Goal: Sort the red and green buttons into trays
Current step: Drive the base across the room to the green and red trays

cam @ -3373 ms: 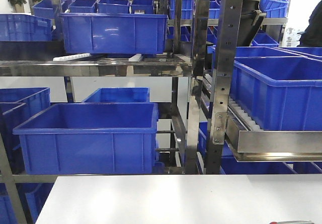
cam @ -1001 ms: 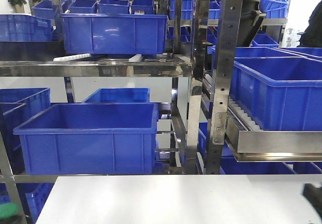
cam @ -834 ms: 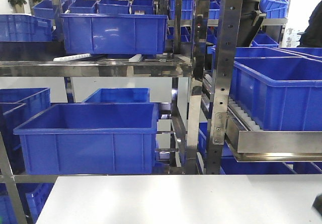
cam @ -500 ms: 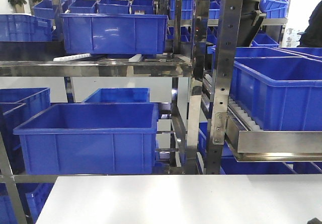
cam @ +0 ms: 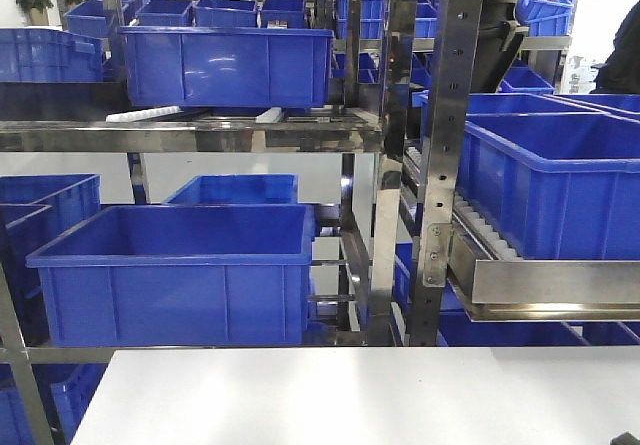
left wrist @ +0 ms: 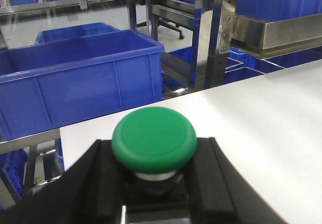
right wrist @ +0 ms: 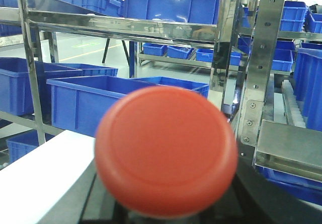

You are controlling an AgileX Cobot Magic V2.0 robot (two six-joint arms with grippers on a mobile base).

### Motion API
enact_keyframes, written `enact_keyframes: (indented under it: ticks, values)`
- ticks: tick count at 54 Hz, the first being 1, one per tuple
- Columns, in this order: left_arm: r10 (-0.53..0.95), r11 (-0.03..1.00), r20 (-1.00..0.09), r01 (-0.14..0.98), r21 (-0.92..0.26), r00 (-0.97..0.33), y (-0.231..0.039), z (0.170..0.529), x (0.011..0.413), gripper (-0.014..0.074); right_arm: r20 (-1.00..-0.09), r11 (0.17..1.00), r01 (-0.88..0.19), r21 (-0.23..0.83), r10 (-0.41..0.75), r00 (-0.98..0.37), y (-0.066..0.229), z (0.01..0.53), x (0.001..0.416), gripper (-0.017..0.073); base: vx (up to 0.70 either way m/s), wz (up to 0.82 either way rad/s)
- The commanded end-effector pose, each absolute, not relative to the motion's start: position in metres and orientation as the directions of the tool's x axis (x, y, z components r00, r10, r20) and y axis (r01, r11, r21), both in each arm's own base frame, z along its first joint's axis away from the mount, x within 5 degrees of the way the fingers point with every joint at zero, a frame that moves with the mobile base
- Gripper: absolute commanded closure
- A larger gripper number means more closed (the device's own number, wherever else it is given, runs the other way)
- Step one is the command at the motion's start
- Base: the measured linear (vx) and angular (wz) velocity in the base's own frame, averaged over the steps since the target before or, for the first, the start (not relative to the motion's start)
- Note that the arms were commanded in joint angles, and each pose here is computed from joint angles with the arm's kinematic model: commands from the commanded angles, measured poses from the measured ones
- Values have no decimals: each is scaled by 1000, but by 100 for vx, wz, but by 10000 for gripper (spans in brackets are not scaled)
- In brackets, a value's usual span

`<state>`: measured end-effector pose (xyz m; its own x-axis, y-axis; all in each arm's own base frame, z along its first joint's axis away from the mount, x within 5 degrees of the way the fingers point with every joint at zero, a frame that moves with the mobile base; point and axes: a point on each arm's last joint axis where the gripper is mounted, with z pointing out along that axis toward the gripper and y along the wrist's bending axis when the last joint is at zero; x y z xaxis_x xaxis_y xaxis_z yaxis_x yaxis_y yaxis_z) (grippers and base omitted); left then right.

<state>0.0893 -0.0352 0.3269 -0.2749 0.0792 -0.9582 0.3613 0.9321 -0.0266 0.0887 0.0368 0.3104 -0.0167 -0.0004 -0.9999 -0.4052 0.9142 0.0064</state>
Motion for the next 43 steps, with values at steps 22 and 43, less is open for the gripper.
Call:
enact_keyframes:
  ticks: [22,43]
  values:
    - [31,930,-986,366,-33,-166,-36,346,90,594,-1000,925,-380,-9,-3,16,35,321,89,569,0,4]
    - [31,930,-986,366,-33,-166,-36,346,90,594,-1000,922,-388,-9,-4,14,35,321,89,569,-5,49]
